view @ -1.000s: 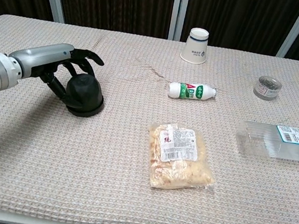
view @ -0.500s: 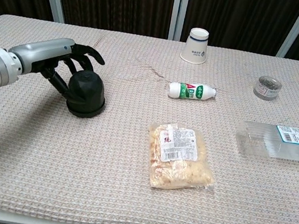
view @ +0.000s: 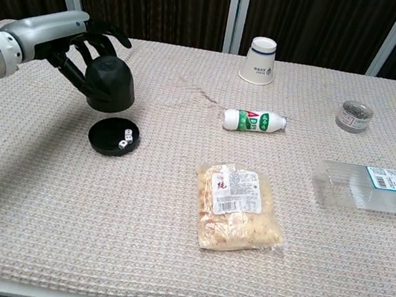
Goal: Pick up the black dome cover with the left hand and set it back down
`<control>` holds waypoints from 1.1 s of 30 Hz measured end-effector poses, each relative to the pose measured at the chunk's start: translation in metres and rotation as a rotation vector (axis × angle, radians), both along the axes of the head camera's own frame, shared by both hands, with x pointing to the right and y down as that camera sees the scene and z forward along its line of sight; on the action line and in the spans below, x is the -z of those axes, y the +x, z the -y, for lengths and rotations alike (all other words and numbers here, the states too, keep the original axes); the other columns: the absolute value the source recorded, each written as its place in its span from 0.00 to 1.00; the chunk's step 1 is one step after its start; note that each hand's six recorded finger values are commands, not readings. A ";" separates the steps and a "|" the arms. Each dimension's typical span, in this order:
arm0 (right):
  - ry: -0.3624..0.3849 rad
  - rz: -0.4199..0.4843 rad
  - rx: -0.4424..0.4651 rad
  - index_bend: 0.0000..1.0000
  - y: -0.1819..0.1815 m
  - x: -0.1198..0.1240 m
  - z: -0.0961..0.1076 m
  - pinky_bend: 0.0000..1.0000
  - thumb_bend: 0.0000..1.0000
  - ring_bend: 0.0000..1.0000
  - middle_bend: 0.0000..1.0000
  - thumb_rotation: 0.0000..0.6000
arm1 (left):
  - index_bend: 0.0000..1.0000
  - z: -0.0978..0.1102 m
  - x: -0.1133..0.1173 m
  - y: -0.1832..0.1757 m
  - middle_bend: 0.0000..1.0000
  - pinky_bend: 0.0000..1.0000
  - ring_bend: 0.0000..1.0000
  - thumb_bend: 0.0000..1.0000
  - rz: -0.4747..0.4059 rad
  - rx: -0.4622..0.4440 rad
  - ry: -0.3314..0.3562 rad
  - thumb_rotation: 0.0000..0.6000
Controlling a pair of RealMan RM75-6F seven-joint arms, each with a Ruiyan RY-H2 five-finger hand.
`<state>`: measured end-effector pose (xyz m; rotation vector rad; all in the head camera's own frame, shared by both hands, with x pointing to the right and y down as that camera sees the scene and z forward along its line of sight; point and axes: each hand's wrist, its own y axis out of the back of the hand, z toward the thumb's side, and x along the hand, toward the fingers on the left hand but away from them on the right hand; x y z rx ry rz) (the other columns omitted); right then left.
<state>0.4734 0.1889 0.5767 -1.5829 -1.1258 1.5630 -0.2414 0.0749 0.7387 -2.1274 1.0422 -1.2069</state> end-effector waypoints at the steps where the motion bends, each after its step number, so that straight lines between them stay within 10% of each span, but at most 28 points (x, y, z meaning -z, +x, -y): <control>1: 0.001 -0.001 0.000 0.03 0.000 0.000 0.000 0.01 0.20 0.00 0.06 1.00 | 0.21 0.002 -0.002 -0.003 0.43 0.36 0.28 0.09 0.009 0.011 0.002 1.00; 17: -0.003 -0.006 -0.006 0.03 0.002 0.001 0.000 0.01 0.20 0.00 0.06 1.00 | 0.13 0.011 -0.026 -0.023 0.18 0.25 0.14 0.04 0.065 0.044 0.015 1.00; 27: 0.004 0.003 -0.007 0.03 0.002 0.001 0.000 0.01 0.20 0.00 0.06 1.00 | 0.13 0.008 0.005 -0.043 0.18 0.22 0.14 0.03 0.054 0.052 0.075 1.00; 33: 0.013 0.019 -0.006 0.03 0.001 0.004 0.000 0.01 0.20 0.00 0.06 1.00 | 0.14 -0.007 0.041 -0.082 0.18 0.29 0.11 0.00 0.204 0.002 0.153 1.00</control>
